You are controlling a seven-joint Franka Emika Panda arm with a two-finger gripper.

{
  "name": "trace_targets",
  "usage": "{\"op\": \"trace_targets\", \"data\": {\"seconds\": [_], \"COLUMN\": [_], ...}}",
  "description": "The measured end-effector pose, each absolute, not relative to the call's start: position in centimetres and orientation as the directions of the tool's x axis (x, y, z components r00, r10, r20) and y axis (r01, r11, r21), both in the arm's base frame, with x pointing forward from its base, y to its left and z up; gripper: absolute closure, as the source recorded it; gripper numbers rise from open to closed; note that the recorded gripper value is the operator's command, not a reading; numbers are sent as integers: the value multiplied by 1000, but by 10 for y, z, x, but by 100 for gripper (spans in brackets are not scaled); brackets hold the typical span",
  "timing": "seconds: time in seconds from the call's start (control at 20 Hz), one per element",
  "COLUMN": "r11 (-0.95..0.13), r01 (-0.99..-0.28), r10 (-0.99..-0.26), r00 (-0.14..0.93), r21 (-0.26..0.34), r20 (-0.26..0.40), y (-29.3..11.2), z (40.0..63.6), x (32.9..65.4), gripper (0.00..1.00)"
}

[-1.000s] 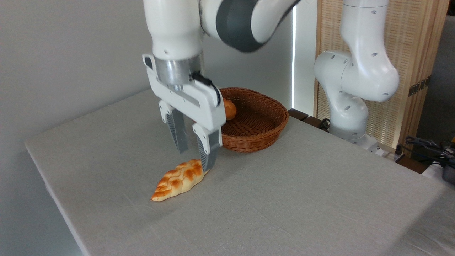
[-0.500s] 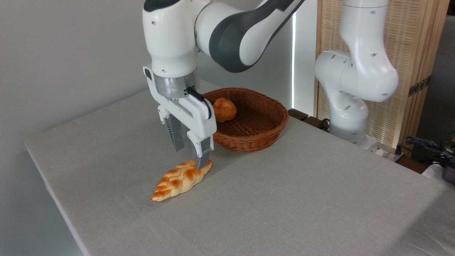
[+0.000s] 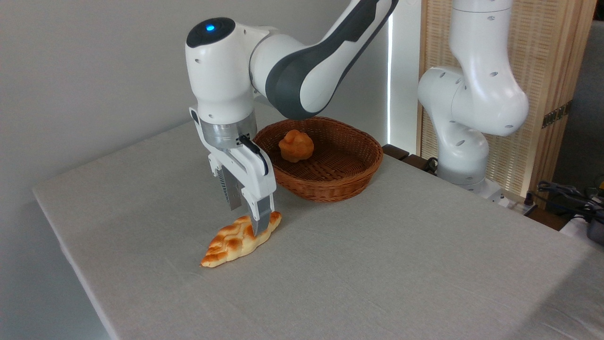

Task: Put bread into the basket
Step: 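Close the gripper on the braided loaf's middle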

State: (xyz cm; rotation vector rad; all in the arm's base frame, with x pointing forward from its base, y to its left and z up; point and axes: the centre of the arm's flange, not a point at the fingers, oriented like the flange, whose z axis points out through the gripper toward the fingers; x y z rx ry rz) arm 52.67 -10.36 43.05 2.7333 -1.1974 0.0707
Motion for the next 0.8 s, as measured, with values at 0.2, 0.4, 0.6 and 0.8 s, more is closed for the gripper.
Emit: {"op": "trace_targets", "data": {"seconds": [0.2, 0.4, 0.6, 0.8], "r11": [-671, -668, -667, -667], "r01": [-733, -739, -740, -740], "r10": [-724, -727, -728, -728], "r00": [681, 673, 673, 673], "r21": [114, 91, 89, 88], "r20": [113, 132, 134, 134], "y": [-104, -110, -111, -111], "z": [421, 408, 407, 407], "x": [526, 524, 524, 524], "gripper": [2, 58, 80, 94]}}
